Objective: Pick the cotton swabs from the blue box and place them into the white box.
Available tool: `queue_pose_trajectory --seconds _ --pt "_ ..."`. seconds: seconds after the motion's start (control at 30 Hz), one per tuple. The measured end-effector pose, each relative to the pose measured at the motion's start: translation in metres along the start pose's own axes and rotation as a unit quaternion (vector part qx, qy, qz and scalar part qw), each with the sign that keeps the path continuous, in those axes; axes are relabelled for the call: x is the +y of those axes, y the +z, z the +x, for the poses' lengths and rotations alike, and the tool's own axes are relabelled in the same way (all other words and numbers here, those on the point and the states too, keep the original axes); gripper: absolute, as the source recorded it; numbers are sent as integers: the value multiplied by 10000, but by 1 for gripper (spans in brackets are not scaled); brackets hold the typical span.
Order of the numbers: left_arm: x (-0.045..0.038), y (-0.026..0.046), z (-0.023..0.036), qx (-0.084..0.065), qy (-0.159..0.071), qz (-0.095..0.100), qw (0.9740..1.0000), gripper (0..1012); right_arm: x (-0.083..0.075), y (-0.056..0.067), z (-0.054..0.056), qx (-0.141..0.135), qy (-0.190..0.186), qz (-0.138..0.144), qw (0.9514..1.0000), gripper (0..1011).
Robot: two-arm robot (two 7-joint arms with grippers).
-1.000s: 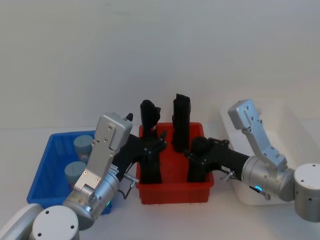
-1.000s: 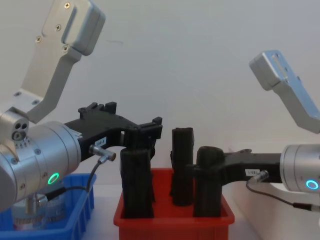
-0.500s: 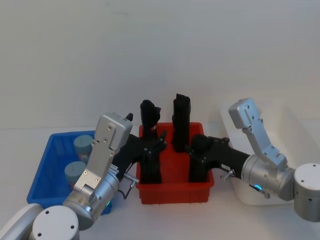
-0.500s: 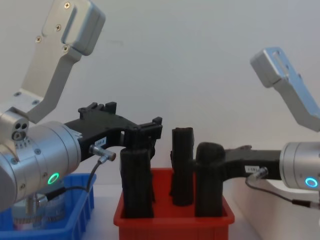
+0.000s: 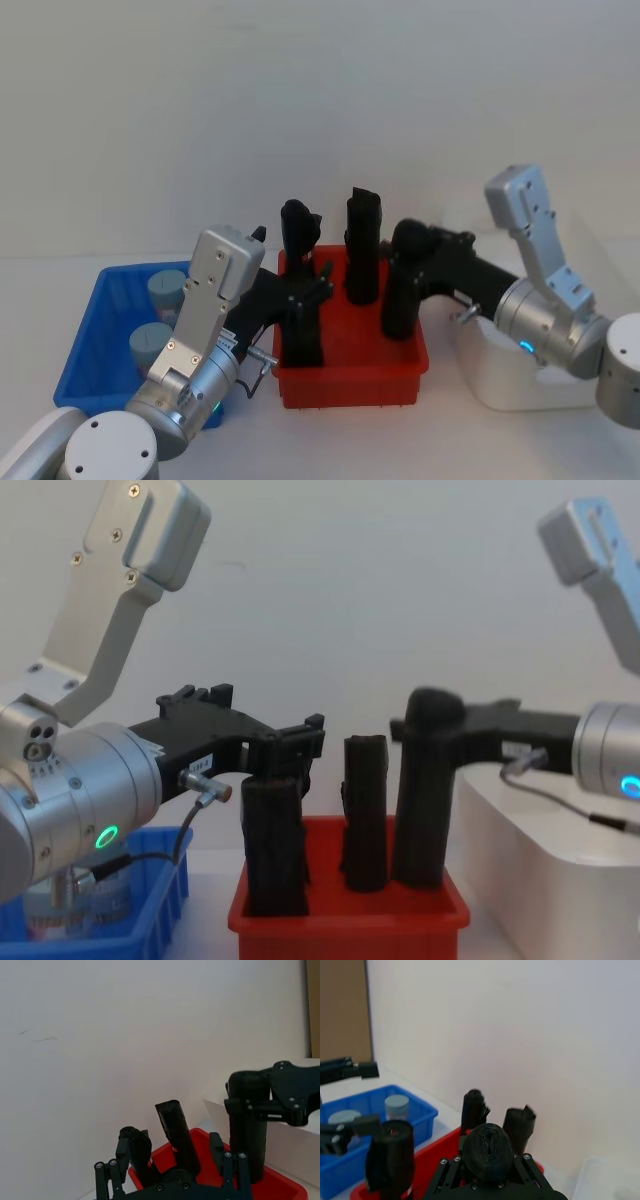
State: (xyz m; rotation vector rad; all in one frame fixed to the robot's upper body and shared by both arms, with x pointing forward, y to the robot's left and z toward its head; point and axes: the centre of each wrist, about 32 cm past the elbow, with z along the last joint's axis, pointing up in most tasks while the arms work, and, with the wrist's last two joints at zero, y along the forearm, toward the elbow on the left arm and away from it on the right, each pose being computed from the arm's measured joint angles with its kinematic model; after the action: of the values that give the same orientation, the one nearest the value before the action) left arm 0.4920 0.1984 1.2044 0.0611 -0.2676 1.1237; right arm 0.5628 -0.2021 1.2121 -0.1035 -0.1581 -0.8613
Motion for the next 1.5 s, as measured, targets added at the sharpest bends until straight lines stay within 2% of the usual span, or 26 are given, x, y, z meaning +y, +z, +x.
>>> queue_pose_trajectory --seconds 0.17,0.4,0.63,0.73,0.83,1.07,1.17,1.3,1.5 --pt "0 0 0 0 0 0 10000 1004 -33 89 39 -123 -192 290 9993 347" --pt "0 0 0 0 0 0 10000 1004 -97 217 114 -337 -588 726 9951 346" --pt "0 0 0 0 0 0 10000 1004 -184 304 211 -575 -1117 1071 9863 347" --pt "0 0 0 0 0 0 10000 1004 -206 310 235 -638 -1273 1130 9833 346" --pt "0 0 0 0 0 0 10000 1004 -244 302 277 -741 -1568 1185 9777 346" --pt "0 0 0 0 0 0 10000 1004 -287 172 328 -809 -2035 1057 9700 346" --pt "0 0 0 0 0 0 10000 1004 -291 112 338 -799 -2153 969 9684 346" --pt "0 0 0 0 0 0 10000 1004 -281 -2 343 -734 -2299 772 9674 347" --pt "0 0 0 0 0 0 10000 1004 -229 -144 336 -605 -2376 494 9682 346"
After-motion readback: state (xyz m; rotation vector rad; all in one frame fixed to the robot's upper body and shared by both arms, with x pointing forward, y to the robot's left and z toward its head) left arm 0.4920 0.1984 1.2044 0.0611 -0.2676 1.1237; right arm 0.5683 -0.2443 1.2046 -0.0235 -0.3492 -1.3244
